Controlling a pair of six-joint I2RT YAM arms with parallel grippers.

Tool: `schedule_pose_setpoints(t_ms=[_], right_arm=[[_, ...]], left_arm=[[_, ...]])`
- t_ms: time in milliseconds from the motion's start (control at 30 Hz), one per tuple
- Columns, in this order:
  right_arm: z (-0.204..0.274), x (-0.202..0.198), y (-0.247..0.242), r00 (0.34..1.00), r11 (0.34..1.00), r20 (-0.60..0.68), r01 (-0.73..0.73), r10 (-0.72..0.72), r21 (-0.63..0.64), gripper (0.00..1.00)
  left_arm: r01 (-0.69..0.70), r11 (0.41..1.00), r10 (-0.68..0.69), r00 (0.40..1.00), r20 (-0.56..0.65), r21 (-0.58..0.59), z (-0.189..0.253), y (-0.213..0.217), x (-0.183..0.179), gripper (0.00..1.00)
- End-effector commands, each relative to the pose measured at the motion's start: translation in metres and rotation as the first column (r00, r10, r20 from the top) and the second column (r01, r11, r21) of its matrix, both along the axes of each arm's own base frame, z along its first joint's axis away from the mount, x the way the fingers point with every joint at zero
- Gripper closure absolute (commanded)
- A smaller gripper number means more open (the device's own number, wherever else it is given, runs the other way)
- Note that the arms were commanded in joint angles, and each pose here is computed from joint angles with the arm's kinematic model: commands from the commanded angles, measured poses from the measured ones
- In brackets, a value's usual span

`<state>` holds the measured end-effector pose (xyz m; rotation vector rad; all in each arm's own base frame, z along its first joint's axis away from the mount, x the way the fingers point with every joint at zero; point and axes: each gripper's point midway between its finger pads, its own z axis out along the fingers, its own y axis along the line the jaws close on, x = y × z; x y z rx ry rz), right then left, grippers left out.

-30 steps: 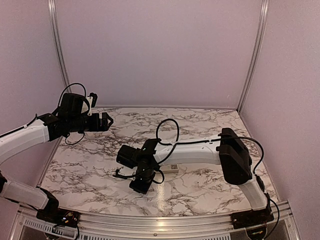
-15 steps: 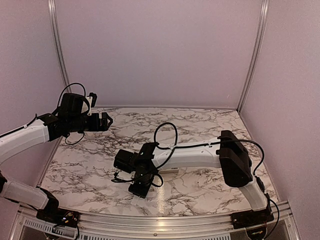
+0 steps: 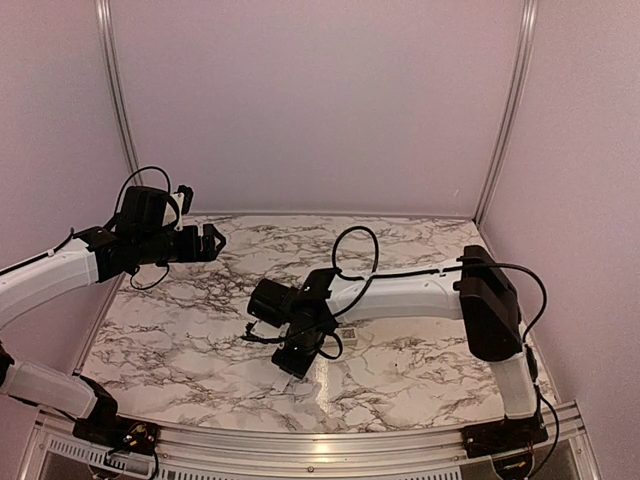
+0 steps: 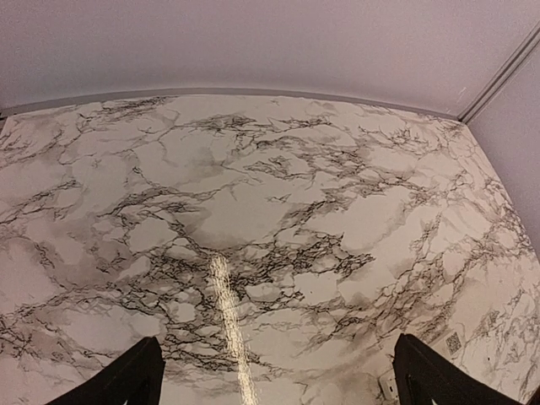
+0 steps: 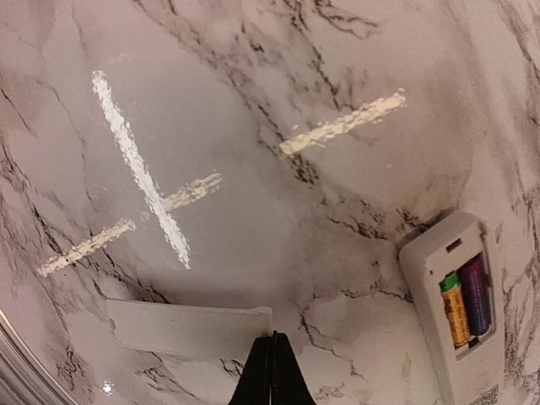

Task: Load the batteries into the remote control
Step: Pick up the battery cover at the center of the board, then pass from the right arm to the left

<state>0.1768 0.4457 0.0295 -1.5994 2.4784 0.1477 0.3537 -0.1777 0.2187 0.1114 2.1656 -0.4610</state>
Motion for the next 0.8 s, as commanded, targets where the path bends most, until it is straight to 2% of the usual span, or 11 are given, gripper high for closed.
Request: schedule_pose_setpoints(t_ms=[0, 233, 400, 600, 767], right_arm=[[0.053, 0.035, 0.006, 0.995, 0.98, 0.046, 0.084, -0.093, 0.183, 1.0], [0.08, 0.056, -0.009, 0.989, 0.924, -0.077, 0.147, -0.128, 0.353, 1.0], [0.115, 0.07, -0.021, 0.972, 0.821, -0.201, 0.209, -0.118, 0.531, 1.0], [0.188, 0.089, -0.034, 0.962, 0.624, -0.27, 0.242, -0.052, 0.743, 1.0], [0.228, 0.092, -0.042, 0.944, 0.501, -0.33, 0.274, 0.024, 0.821, 1.0]], left_arm=[[0.018, 0.999, -0.017, 1.0, 0.026, -0.046, 0.007, -0.005, 0.001, 0.01], [0.148, 0.983, -0.138, 0.986, 0.095, -0.108, 0.022, -0.022, -0.012, 0.01], [0.198, 0.966, -0.149, 0.951, 0.273, -0.164, 0.056, -0.022, -0.023, 0.01], [0.286, 0.937, -0.149, 0.846, 0.512, -0.2, 0.083, -0.014, -0.053, 0.02], [0.425, 0.89, -0.218, 0.715, 0.664, -0.166, 0.099, -0.026, -0.088, 0.06]])
